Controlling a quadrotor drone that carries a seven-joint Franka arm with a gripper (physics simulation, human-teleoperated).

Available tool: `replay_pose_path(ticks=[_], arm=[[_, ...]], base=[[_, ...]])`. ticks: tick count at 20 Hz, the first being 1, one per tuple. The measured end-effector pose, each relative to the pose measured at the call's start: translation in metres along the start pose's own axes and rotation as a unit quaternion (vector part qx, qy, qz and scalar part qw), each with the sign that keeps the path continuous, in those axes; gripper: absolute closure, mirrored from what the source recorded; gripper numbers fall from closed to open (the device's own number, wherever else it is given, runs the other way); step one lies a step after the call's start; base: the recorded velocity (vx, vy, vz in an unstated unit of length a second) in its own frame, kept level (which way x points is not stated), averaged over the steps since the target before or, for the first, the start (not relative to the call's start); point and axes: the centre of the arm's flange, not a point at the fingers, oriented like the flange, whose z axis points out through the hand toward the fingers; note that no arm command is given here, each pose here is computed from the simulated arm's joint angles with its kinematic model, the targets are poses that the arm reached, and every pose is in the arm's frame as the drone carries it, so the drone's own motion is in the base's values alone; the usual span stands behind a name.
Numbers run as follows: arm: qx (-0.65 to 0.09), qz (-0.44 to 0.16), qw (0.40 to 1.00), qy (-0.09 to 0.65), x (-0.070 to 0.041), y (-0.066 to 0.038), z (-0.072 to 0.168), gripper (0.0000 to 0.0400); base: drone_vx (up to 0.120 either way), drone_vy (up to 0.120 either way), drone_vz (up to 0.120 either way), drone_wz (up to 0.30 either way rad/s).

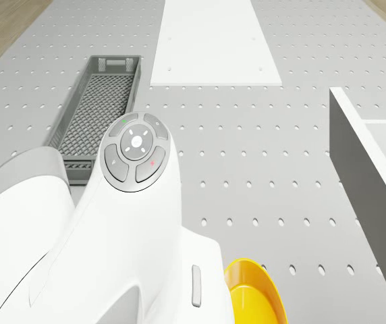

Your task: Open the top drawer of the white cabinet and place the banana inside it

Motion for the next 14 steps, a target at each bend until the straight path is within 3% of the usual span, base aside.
replay_pose_path(ticks=[9, 14], arm=[[0.002, 0.0, 1.0, -0.002, 0.0004, 0.0004, 0.0, 0.0], [0.003, 0.0, 1.0, -0.002, 0.0005, 0.0005, 0.0, 0.0]], base=[[0.12, 0.12, -0.12, 0.0], [0.12, 0.008, -0.12, 0.0]])
